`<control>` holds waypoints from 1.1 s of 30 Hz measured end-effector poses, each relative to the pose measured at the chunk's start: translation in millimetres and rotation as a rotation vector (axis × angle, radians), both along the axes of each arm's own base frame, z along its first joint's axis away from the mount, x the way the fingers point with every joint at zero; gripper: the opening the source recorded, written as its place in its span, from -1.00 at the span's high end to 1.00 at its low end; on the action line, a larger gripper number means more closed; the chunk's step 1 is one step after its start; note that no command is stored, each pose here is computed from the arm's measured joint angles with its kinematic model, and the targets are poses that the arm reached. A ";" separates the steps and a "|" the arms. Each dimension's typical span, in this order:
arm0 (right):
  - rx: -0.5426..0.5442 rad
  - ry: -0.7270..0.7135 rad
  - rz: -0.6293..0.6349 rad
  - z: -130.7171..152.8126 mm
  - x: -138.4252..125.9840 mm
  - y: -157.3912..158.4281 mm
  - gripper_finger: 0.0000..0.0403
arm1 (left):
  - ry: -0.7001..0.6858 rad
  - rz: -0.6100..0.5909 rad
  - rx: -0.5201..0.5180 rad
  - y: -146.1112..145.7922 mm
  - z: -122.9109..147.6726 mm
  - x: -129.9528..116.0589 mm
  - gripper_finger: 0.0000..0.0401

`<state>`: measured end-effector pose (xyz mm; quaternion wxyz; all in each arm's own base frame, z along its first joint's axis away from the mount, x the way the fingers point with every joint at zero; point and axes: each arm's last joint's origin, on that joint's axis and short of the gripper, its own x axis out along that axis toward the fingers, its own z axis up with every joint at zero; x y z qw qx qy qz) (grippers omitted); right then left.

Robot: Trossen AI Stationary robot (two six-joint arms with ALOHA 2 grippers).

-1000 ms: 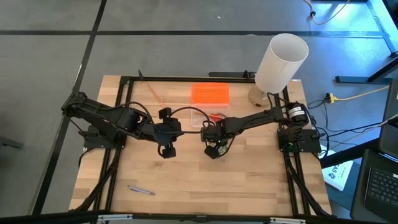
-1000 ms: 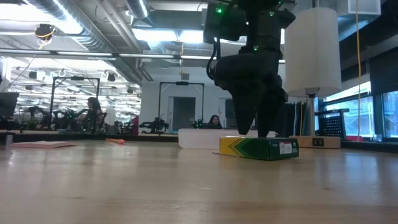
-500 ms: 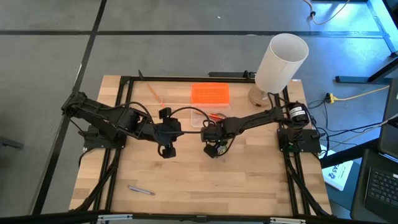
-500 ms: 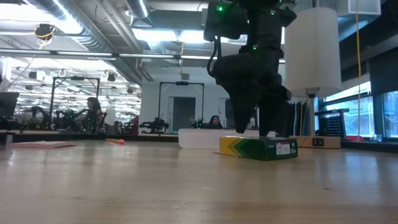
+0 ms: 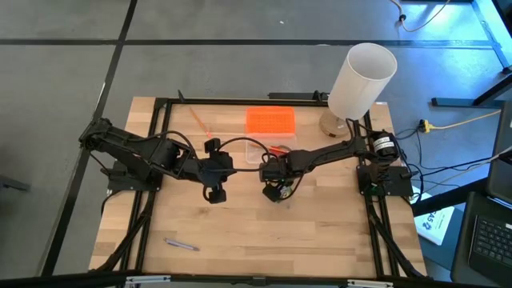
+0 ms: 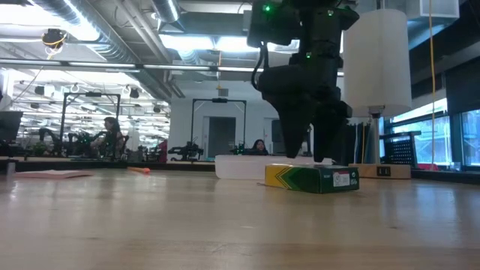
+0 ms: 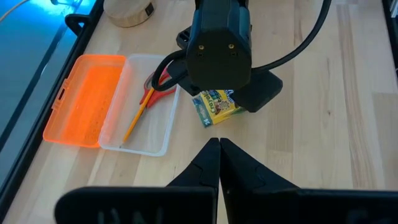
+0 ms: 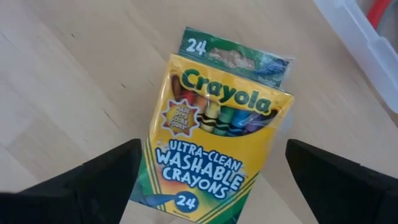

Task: Pack school essentials
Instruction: Put the yellow crayon box into the orange supply box

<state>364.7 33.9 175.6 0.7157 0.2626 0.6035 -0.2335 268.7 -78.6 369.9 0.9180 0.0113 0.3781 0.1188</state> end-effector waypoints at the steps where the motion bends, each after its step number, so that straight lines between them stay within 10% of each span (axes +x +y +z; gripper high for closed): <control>1: 0.000 -0.003 0.000 0.0 0.3 0.0 -0.98 | 0.000 0.000 0.000 0.0 0.1 -0.1 1.00; 33: 0.016 -0.053 -0.037 -20.3 -0.6 3.8 -0.98 | 0.000 0.000 0.000 0.0 0.0 0.0 1.00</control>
